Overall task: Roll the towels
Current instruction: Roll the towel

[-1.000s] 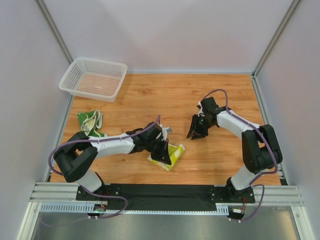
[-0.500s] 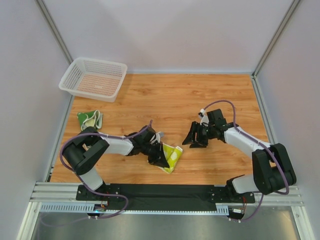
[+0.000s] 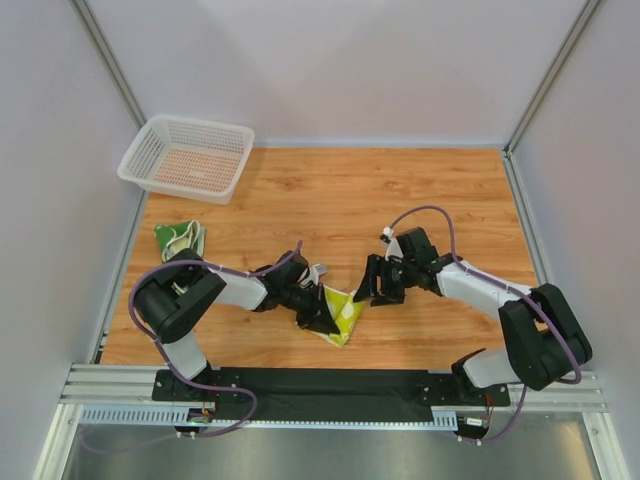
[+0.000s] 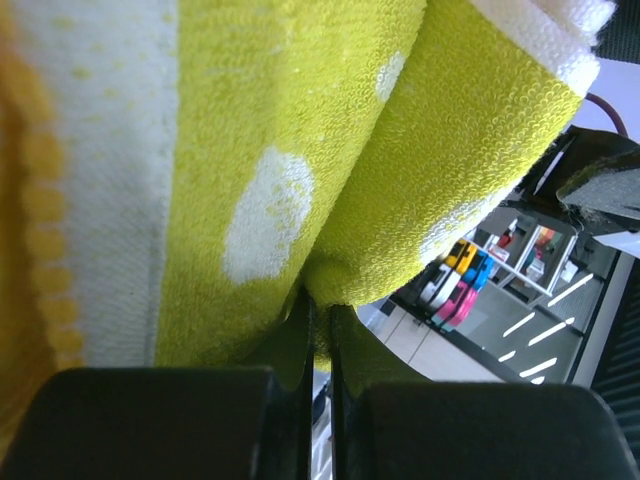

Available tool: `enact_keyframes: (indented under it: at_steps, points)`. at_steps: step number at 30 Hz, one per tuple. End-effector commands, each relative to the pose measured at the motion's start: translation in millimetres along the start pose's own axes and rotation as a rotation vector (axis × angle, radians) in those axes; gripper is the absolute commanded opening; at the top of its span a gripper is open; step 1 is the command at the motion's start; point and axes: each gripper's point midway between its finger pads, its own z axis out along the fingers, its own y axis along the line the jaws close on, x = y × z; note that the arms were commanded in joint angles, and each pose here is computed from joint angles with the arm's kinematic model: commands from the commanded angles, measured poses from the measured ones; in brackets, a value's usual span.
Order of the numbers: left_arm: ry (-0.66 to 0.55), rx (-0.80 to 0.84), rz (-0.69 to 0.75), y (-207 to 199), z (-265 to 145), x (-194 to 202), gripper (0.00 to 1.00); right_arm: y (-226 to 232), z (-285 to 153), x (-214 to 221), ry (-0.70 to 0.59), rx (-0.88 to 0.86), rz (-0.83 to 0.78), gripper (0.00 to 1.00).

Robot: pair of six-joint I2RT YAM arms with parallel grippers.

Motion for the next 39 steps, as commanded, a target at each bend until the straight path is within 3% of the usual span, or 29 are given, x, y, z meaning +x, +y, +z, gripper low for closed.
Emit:
enact_keyframes:
  at_steps: [1, 12, 16, 22, 28, 32, 37, 38, 39]
  points:
    - [-0.014, -0.02, -0.031, 11.8, 0.4, -2.8, 0.0, 2.3, 9.7, -7.4, -0.03, -0.005, -0.03, 0.64]
    - [-0.018, -0.016, -0.052, 14.9, -0.6, -4.6, 0.0, 2.1, 30.1, -0.7, 0.011, 0.024, -0.052, 0.61]
    - [-0.014, -0.018, -0.063, 19.0, 0.4, -3.3, 0.0, 3.1, 33.5, 2.0, 0.02, 0.016, -0.053, 0.46]
    - [-0.022, -0.023, -0.045, 21.3, 0.7, -4.2, 0.0, 2.5, 39.6, 3.8, 0.032, 0.008, -0.05, 0.35]
    - [-0.074, -0.229, -0.004, 40.0, -15.7, -9.2, 0.18, 5.0, 36.2, 0.7, 0.025, 0.026, -0.046, 0.29]
    - [-0.117, -0.352, 0.107, 38.4, -34.5, -14.3, 0.29, 4.0, 33.3, -2.7, 0.02, 0.059, -0.038, 0.27]
    - [-0.123, -0.426, 0.171, 37.9, -42.2, -13.4, 0.4, 2.2, 35.0, -3.6, 0.031, 0.078, -0.02, 0.24]
    - [-0.126, -0.431, 0.181, 37.0, -43.6, -13.2, 0.48, 1.6, 35.5, -4.3, 0.031, 0.081, -0.013, 0.24]
    - [-0.13, -0.433, 0.197, 33.7, -44.1, -13.5, 0.49, 1.6, 36.2, -4.1, 0.034, 0.082, -0.012, 0.23]
